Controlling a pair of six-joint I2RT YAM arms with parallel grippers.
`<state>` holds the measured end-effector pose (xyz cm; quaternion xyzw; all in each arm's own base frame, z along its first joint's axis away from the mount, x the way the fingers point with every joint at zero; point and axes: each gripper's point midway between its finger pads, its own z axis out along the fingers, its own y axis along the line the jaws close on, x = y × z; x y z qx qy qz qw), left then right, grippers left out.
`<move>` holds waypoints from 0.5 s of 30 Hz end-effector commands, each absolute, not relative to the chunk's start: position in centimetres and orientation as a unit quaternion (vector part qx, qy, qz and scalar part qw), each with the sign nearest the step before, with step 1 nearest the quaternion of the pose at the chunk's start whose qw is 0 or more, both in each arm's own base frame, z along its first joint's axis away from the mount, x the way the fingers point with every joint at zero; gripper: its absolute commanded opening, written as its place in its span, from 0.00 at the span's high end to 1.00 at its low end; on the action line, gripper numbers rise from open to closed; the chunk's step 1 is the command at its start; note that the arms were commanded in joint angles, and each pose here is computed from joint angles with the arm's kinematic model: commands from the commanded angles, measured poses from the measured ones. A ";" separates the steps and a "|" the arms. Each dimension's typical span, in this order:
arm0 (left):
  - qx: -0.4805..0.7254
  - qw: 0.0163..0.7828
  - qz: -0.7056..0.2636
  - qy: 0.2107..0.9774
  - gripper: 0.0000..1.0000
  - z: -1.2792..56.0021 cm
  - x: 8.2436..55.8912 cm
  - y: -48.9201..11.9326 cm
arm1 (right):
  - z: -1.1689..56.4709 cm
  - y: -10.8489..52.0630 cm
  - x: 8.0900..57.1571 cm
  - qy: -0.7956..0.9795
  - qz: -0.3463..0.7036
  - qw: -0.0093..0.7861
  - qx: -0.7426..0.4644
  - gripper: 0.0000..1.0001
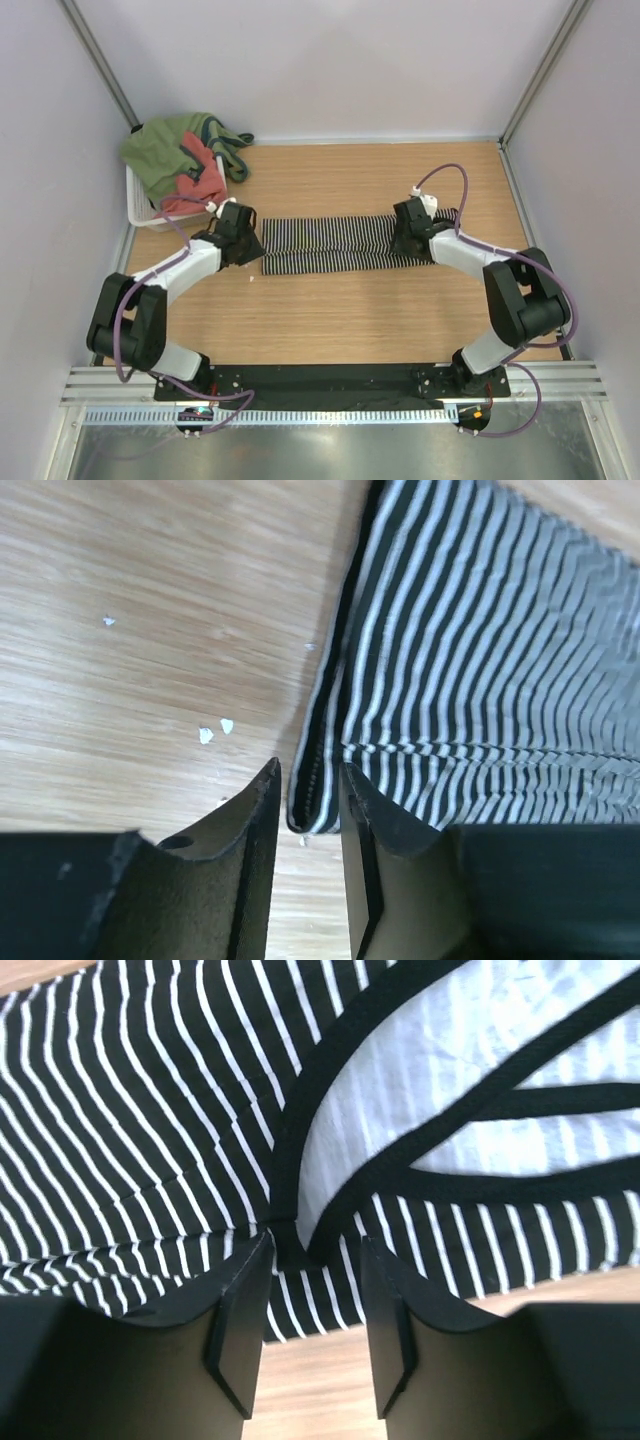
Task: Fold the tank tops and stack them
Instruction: Fold the tank top
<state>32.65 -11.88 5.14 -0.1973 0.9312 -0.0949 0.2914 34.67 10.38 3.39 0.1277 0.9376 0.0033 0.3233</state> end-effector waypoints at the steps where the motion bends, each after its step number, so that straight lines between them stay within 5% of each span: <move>1: -0.205 0.353 -0.107 0.906 0.68 8.7 34.0 -11.7 | 7.4 10.0 35.8 0.908 0.017 0.389 0.153 0.51; 5: -0.199 0.367 -0.118 0.901 0.65 10.2 34.7 -12.0 | 8.6 10.1 35.5 0.903 0.033 0.398 0.156 0.49; 12: -0.188 0.350 -0.110 0.911 0.42 9.7 36.4 -12.8 | 6.6 8.3 33.1 0.907 -0.001 0.356 0.224 0.47; 15: -0.176 0.333 -0.122 0.918 0.42 8.8 37.1 -13.9 | 6.1 8.3 32.0 0.896 0.023 0.355 0.266 0.43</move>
